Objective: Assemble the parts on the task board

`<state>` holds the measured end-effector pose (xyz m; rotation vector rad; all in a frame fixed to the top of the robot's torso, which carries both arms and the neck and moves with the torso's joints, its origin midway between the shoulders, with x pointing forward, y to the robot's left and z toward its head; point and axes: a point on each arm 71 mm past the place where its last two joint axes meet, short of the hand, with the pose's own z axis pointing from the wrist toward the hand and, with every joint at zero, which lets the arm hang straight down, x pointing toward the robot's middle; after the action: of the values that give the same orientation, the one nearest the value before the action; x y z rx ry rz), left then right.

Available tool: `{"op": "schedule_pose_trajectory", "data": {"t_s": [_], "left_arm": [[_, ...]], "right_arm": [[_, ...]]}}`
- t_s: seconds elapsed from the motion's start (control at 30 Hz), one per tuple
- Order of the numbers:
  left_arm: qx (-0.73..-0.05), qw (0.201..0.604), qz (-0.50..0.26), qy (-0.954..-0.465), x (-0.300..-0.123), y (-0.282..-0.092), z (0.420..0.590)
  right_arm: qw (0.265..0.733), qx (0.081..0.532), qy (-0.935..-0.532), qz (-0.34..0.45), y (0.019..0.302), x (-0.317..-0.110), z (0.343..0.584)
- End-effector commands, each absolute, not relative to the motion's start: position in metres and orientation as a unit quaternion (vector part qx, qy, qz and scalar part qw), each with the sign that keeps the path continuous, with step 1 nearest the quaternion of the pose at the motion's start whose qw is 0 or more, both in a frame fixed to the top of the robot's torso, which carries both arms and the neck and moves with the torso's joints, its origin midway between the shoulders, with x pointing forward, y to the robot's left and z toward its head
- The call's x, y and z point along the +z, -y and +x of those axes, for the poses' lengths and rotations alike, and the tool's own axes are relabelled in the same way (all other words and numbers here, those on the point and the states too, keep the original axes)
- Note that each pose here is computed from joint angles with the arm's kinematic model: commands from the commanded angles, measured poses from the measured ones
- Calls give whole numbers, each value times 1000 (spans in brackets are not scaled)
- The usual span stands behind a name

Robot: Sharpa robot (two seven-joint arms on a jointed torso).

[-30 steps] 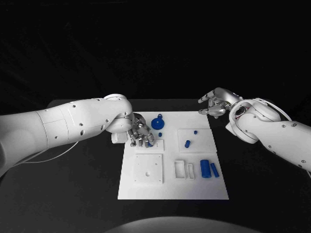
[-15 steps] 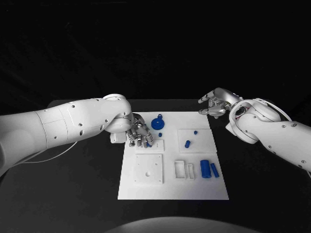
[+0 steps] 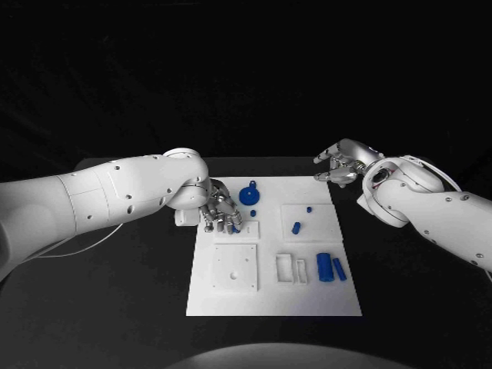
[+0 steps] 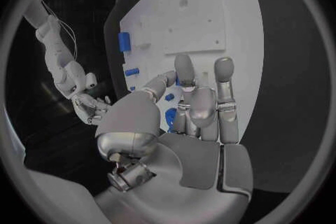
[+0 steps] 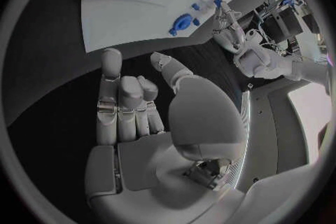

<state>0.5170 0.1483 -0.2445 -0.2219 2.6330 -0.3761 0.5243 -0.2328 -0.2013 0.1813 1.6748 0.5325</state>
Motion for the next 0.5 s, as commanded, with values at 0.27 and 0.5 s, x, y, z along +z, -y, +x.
{"op": "schedule_pose_trajectory", "data": {"t_s": [0.27,0.5], "left_arm": [[-137,242,-71,-958,-246,-145,517],[-137,249,-67,-957,-246,-143,516]], "right_arm": [[633,232,-735,73,232,-202,524],[633,232,-735,73,232,-202,524]]}}
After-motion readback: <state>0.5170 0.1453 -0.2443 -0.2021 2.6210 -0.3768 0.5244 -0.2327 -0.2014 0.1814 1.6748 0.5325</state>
